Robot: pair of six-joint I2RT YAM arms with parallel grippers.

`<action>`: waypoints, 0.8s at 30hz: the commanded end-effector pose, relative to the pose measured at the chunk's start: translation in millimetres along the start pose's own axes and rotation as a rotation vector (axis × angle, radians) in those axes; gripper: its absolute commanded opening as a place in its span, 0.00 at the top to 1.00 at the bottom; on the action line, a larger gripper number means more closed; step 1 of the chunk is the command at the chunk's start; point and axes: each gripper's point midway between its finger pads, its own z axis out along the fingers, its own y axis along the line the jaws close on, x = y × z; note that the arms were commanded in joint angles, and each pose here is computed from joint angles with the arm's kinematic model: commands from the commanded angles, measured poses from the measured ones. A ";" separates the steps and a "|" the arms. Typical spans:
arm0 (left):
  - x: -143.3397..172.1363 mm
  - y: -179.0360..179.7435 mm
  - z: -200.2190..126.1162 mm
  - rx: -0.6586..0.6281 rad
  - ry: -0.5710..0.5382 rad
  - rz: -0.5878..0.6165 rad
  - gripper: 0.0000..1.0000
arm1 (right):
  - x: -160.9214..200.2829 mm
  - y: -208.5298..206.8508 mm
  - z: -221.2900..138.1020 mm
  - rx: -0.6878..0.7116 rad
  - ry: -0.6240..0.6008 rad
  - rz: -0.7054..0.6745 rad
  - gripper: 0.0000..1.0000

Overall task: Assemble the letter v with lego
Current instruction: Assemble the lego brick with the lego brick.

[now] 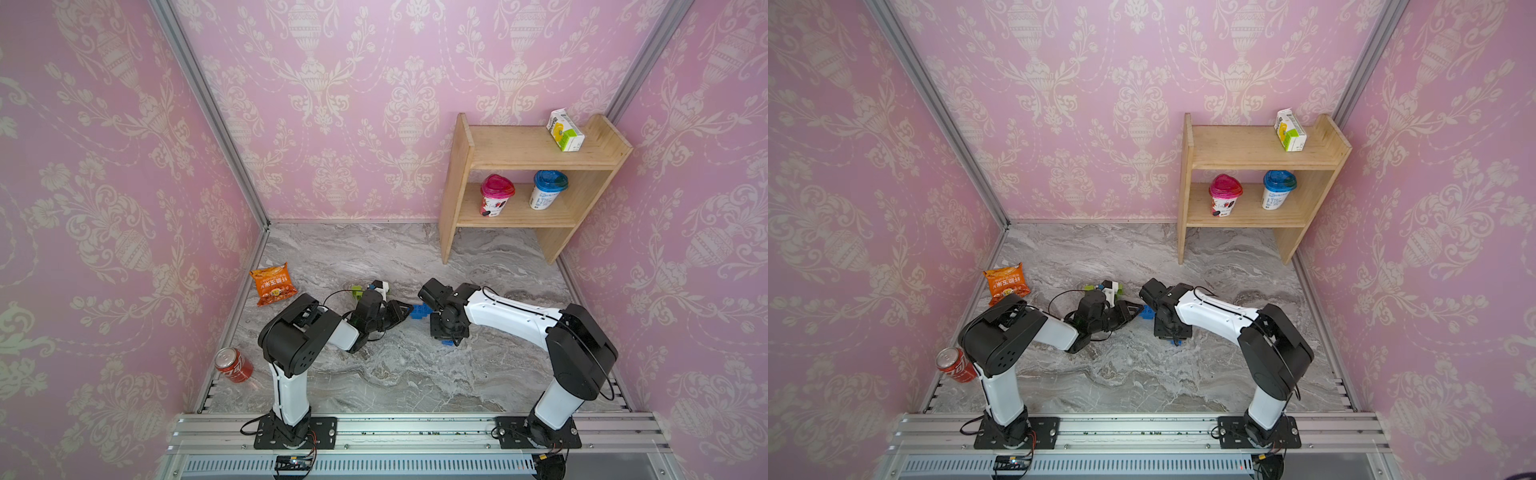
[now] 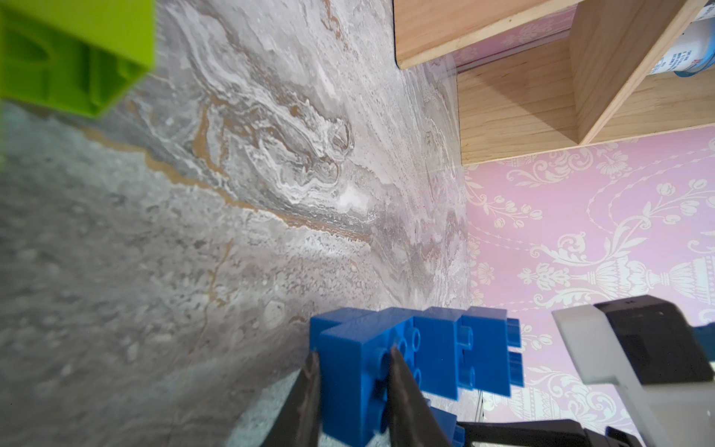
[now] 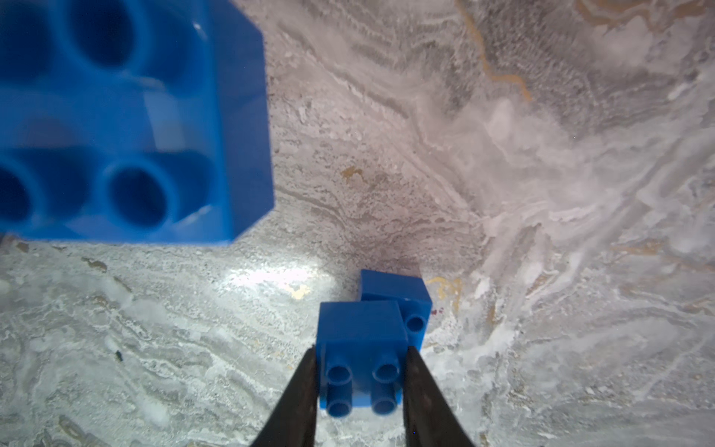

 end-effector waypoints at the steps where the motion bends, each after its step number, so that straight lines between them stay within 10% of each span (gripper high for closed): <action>1: 5.3 33.9 -4.3 -0.123 0.019 -0.014 0.82 | 6.3 -6.1 6.2 0.053 0.029 -0.014 1.00; 24: 6.1 36.4 -4.5 -0.117 0.017 -0.030 0.82 | 16.5 -4.5 16.2 0.114 0.026 -0.040 1.00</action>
